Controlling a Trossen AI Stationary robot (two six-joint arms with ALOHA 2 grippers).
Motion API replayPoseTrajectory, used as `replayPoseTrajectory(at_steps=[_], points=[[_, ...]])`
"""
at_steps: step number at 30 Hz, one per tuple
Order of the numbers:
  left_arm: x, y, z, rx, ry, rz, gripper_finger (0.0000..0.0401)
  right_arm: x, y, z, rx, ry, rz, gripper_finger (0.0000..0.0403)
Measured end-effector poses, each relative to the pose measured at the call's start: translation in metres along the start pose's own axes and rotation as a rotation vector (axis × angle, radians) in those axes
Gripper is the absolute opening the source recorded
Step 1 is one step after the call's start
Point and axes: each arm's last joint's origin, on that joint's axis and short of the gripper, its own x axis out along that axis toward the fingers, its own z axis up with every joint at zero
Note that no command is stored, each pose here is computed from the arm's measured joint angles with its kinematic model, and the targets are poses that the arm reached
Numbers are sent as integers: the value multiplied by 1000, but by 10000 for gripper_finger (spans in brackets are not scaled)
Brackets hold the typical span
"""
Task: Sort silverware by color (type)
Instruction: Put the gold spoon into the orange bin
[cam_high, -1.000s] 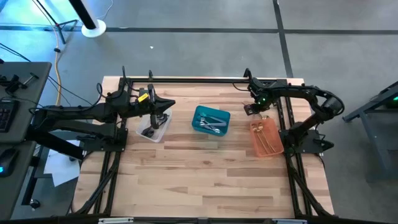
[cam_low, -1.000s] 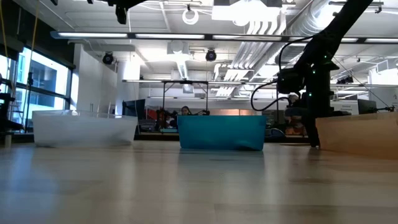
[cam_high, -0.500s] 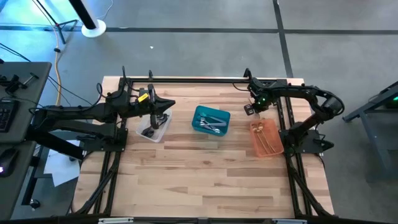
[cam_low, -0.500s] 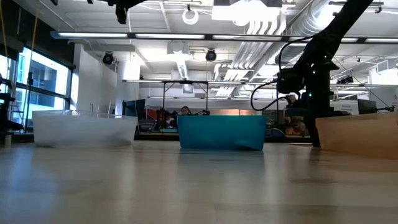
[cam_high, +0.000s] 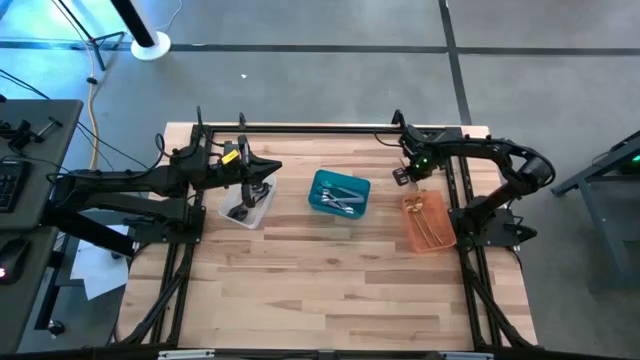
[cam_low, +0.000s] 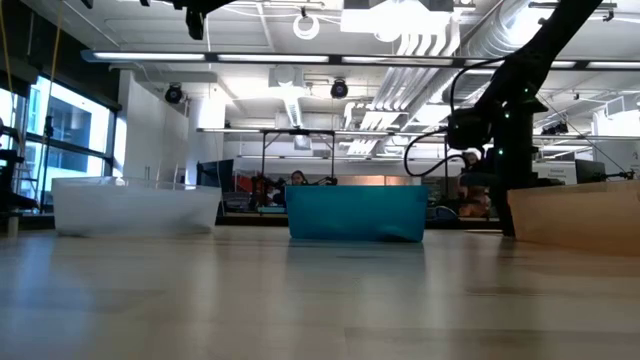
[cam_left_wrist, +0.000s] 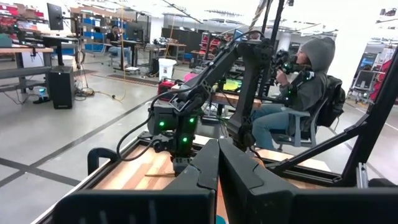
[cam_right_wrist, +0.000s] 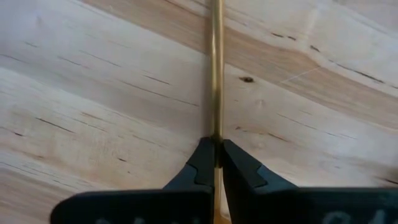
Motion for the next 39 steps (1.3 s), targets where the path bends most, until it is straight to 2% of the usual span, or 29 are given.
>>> replayPoseTrajectory(at_steps=[11, 25, 31, 39], points=[[0, 0, 0, -1, 0, 0, 1, -36, -3, -7, 5, -160, 52, 0], [0, 0, 0, -2, 0, 0, 1, -93, -7, -21, 60, -478, 195, 0], [0, 0, 0, -2, -1, 2, 1, -117, 3, -20, 43, -662, 372, 0], [0, -1, 5, -15, -53, -5, 1, -149, 32, -13, -79, -938, 652, 0]])
